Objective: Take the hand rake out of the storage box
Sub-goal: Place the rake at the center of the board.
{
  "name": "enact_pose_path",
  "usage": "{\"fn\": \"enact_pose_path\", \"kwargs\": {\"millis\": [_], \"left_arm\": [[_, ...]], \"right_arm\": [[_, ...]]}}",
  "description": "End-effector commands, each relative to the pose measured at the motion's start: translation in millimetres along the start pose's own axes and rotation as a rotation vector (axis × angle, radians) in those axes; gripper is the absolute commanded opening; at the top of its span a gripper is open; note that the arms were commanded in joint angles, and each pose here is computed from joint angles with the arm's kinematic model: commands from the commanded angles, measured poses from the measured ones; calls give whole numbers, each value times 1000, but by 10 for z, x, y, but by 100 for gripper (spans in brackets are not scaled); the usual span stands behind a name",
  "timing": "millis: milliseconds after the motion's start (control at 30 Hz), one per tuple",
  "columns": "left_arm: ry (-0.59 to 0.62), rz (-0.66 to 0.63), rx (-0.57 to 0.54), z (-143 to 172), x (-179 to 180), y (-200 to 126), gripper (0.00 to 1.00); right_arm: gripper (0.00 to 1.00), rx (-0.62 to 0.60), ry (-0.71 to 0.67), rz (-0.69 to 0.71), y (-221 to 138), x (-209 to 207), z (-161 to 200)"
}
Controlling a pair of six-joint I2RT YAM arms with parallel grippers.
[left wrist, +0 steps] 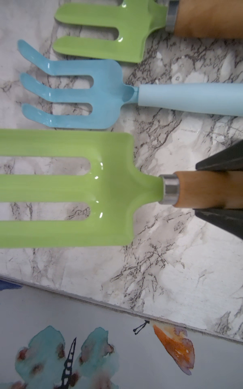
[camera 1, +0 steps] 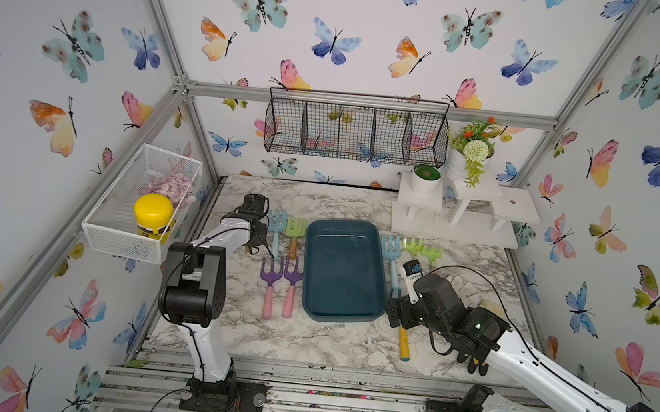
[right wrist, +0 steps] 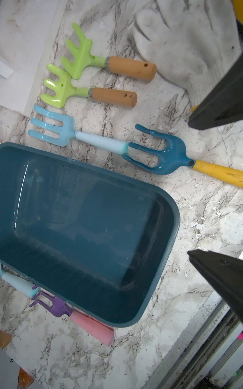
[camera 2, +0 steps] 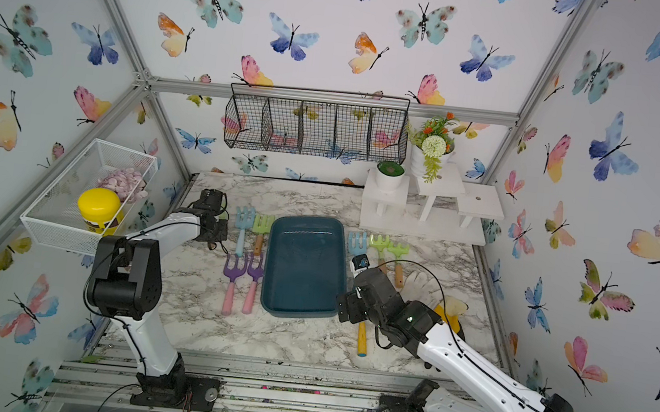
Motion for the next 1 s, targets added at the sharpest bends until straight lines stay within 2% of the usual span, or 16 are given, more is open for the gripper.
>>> {"fn": "enact_pose_path", "kwargs": {"millis": [0,967], "left_arm": [[7,29,-4,-38,-45,95,0],[44,5,49,116,-95,616,0]], "right_arm": [[97,0,-20,-14,4,43,16],[97,72,-36,17,166,38,121]]}}
Point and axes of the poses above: each gripper's point midway between its finger pads, its own y axis out along the fingers, its own x axis along the line the jaws close on, z = x × y, the point moved 2 cm from there along -y, back along the fingers, and after that the axes turned 9 degrees about -y, right-handed, at the moved point
